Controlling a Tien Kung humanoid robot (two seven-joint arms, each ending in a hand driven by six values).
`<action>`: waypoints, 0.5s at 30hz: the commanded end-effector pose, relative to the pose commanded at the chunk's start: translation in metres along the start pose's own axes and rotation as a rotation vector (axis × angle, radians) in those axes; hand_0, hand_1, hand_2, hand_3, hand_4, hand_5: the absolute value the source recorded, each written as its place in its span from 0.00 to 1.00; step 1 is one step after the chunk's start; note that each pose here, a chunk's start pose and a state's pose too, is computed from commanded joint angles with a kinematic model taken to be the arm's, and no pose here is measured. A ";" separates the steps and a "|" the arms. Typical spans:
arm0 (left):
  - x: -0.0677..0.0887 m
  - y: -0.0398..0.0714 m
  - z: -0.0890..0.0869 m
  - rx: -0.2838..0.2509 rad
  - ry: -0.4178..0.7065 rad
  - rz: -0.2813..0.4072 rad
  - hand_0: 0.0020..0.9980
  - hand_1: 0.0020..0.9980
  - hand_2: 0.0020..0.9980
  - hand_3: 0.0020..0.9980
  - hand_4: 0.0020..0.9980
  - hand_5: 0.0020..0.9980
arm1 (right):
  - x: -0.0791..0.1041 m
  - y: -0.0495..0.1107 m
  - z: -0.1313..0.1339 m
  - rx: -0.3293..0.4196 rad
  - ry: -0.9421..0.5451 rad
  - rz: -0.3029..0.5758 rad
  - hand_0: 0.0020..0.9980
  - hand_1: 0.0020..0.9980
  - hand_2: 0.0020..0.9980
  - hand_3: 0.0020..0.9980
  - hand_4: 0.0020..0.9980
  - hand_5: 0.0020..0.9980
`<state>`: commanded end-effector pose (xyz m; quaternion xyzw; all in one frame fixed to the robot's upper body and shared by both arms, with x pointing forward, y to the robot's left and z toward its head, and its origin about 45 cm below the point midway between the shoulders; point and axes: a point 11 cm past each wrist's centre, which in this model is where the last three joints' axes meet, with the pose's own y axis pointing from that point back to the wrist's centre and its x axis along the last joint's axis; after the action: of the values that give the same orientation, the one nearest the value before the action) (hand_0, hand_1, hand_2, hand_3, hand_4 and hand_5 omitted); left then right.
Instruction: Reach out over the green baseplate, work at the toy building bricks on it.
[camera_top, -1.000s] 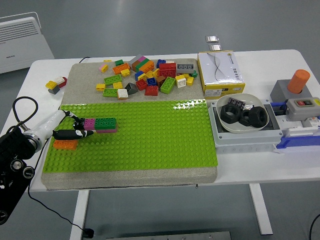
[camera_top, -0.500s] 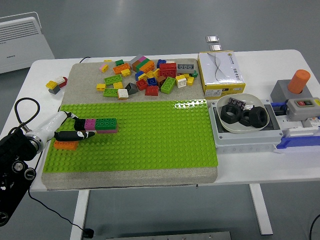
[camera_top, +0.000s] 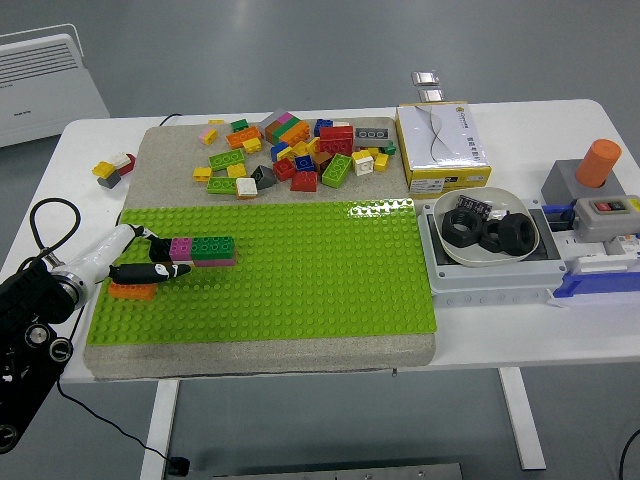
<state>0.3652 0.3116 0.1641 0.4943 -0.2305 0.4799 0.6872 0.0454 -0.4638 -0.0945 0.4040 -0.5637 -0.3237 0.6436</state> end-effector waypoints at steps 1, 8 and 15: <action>0.001 0.000 0.000 -0.002 0.003 0.005 1.00 0.97 0.93 0.67 1.00 0.57 | 0.000 0.000 0.000 0.000 0.000 0.000 0.70 0.70 0.75 0.79 0.87 1.00; 0.007 0.003 0.001 -0.023 0.033 0.043 1.00 0.97 0.93 0.66 1.00 0.56 | 0.000 0.000 -0.001 0.002 0.001 0.000 0.70 0.70 0.75 0.79 0.90 1.00; 0.014 0.006 0.005 -0.045 0.041 0.067 1.00 0.97 0.93 0.62 1.00 0.55 | 0.000 0.000 -0.001 0.001 0.003 0.000 0.70 0.70 0.75 0.79 0.89 1.00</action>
<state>0.3663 0.3139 0.1801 0.4610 -0.2435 0.5073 0.6862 0.0460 -0.4634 -0.0946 0.4047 -0.5629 -0.3229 0.6443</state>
